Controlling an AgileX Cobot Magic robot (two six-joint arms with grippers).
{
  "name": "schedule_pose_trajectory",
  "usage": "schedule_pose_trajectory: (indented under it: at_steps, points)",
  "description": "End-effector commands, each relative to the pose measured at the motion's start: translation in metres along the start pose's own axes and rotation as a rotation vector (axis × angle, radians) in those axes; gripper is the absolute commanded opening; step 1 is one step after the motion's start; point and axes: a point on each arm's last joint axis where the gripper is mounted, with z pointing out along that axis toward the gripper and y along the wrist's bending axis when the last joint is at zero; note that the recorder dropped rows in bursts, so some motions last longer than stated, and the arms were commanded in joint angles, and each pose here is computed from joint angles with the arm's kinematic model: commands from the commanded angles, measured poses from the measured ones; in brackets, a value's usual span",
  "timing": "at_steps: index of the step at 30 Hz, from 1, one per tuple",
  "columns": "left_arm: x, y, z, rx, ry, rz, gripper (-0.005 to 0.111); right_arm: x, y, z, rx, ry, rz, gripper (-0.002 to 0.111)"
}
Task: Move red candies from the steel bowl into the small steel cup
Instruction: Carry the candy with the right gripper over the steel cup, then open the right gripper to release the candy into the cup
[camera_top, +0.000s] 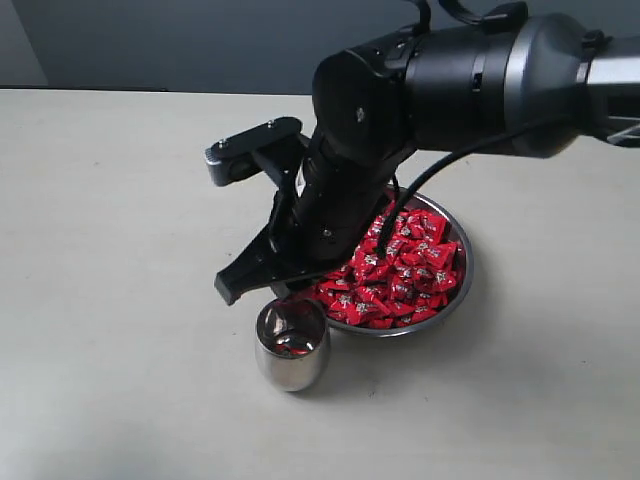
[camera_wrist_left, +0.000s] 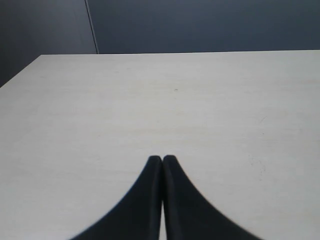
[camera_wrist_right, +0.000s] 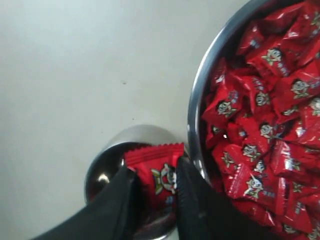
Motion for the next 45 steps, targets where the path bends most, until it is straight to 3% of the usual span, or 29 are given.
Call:
schedule_pose_trajectory:
  at_steps: [1, 12, 19, 29, 35, 40, 45]
  points:
    - [0.0, 0.0, 0.0, 0.006, -0.011, -0.006, 0.0, 0.001, 0.009, -0.001, -0.009, -0.022, -0.029, 0.01]
    - [0.0, 0.0, 0.0, 0.006, -0.011, -0.006, 0.0, 0.005, 0.009, 0.013, -0.004, 0.049, -0.029, 0.012]
    - [0.0, 0.0, 0.0, 0.006, -0.011, -0.006, 0.0, 0.008, 0.008, 0.021, -0.004, 0.095, -0.026, 0.043]
    - [0.0, 0.0, 0.0, 0.006, -0.011, -0.006, 0.0, 0.008, 0.009, 0.019, -0.011, 0.087, -0.02, 0.043]
    - [0.0, 0.0, 0.0, 0.006, -0.011, -0.006, 0.0, 0.004, 0.008, -0.006, 0.02, -0.006, -0.063, 0.043]
    - [0.0, 0.0, 0.0, 0.006, -0.011, -0.006, 0.0, 0.0, 0.002, -0.033, 0.095, -0.112, -0.098, 0.043]
    - [0.0, 0.0, 0.0, 0.006, -0.011, -0.006, 0.0, -0.001, -0.028, -0.05, 0.27, -0.142, -0.031, 0.043]
